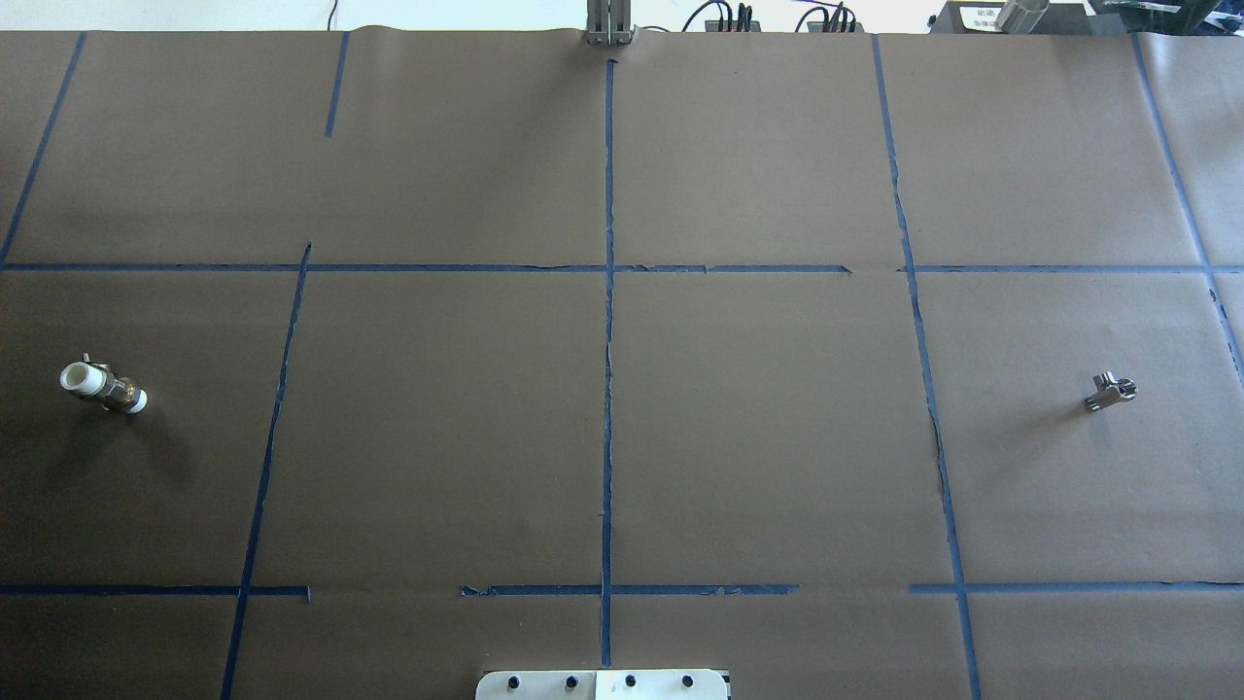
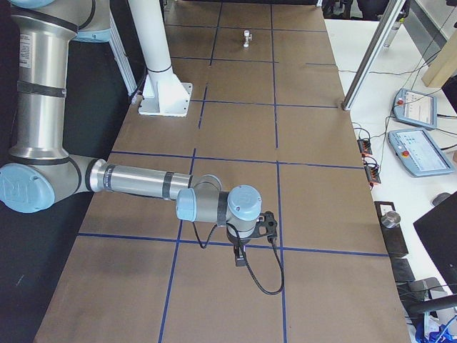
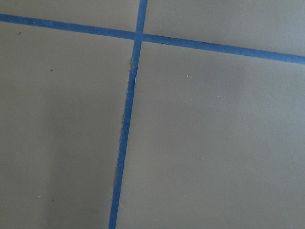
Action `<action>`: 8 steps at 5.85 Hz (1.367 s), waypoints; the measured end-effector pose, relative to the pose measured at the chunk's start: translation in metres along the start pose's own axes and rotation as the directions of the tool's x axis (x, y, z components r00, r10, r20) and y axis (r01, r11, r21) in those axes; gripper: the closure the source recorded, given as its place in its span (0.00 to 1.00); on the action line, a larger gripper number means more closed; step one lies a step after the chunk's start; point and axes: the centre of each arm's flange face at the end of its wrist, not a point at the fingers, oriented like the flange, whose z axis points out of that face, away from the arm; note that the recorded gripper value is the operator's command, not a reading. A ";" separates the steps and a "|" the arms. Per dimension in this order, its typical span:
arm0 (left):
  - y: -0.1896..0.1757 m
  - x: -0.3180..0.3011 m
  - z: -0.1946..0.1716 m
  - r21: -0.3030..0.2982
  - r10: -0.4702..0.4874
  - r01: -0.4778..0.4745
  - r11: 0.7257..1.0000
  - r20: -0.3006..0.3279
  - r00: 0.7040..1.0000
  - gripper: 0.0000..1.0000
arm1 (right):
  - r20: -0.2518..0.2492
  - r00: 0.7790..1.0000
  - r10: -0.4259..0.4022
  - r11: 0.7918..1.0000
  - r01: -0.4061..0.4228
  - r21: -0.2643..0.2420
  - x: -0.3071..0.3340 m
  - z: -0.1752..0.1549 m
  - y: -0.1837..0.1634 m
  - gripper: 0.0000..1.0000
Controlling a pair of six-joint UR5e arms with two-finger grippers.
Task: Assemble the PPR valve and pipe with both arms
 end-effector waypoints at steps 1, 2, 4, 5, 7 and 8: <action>-0.021 0.024 -0.009 0.020 0.057 -0.057 0.998 0.005 0.998 0.00 | 0.000 1.000 -0.001 1.000 0.001 0.002 -0.001 -0.001 -0.001 0.00; -0.051 0.051 -0.026 0.062 0.120 -0.121 0.991 0.012 0.993 0.00 | 0.000 1.000 -0.003 1.000 0.003 0.005 -0.002 -0.002 -0.003 0.00; -0.088 0.095 -0.047 0.121 0.225 -0.226 0.967 0.018 0.974 0.00 | -0.002 1.000 -0.011 1.000 0.011 0.014 -0.003 -0.004 -0.006 0.00; -0.090 0.123 -0.040 0.125 0.223 -0.221 0.967 0.000 0.975 0.00 | -0.001 1.000 -0.010 1.000 0.010 0.015 -0.003 -0.003 -0.005 0.00; -0.073 0.190 0.005 0.119 0.035 -0.027 0.993 -0.066 0.997 0.00 | 0.004 1.000 -0.007 1.000 0.007 0.014 -0.002 -0.002 -0.003 0.00; -0.055 0.212 0.031 0.143 -0.036 0.048 0.989 -0.088 0.995 0.00 | 0.006 1.000 -0.007 1.000 0.007 0.013 -0.002 -0.002 -0.002 0.00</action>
